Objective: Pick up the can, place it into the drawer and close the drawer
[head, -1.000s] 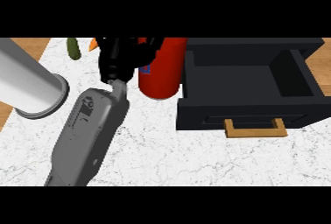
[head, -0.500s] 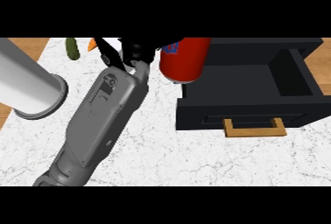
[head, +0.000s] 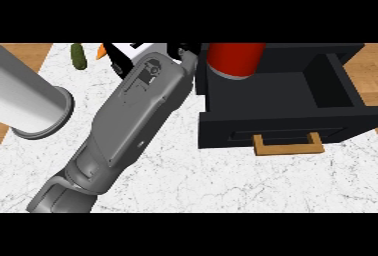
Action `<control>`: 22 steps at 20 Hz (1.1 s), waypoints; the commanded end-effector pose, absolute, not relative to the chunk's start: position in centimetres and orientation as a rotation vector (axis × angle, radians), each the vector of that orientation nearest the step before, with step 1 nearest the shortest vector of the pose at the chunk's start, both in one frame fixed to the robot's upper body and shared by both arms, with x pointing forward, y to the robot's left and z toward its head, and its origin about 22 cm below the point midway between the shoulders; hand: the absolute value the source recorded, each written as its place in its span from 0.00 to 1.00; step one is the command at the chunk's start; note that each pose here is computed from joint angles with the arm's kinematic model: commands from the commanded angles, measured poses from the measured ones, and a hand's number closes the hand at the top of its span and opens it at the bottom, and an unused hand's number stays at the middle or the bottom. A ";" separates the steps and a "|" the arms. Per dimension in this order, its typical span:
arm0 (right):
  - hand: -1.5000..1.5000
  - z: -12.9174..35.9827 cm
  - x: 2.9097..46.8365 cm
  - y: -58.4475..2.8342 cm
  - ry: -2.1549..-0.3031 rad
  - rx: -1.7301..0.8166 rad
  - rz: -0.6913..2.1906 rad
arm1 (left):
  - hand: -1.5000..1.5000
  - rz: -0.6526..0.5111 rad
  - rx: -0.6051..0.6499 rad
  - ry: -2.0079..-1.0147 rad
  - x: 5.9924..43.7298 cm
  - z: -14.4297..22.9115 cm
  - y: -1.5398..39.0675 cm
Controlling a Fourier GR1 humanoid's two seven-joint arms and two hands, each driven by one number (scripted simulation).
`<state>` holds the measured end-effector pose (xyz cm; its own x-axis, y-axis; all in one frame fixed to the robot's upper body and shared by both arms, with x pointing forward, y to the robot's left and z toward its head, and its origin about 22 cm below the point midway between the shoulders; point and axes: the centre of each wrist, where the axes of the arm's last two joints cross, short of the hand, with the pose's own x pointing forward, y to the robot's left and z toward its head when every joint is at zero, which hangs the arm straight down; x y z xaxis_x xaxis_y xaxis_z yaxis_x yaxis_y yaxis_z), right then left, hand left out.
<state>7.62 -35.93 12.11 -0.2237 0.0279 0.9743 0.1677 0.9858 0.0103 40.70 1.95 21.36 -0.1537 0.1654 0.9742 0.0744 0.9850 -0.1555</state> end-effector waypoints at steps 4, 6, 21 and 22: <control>0.00 12.4 8.2 -36.3 -1.797 -0.138 -0.141 | 1.00 0.061 -0.178 -1.705 41.0 21.3 -0.1; 0.00 11.2 7.8 -37.3 -1.775 -0.142 -0.136 | 1.00 0.068 -0.171 -1.713 41.5 20.8 0.0; 0.00 13.1 7.9 -35.7 -1.790 -0.122 -0.105 | 1.00 0.024 -0.042 -1.644 41.2 18.3 -1.8; 0.00 13.4 10.0 -36.4 -1.799 -0.135 -0.097 | 1.00 0.007 -0.060 -1.648 42.0 18.8 -1.4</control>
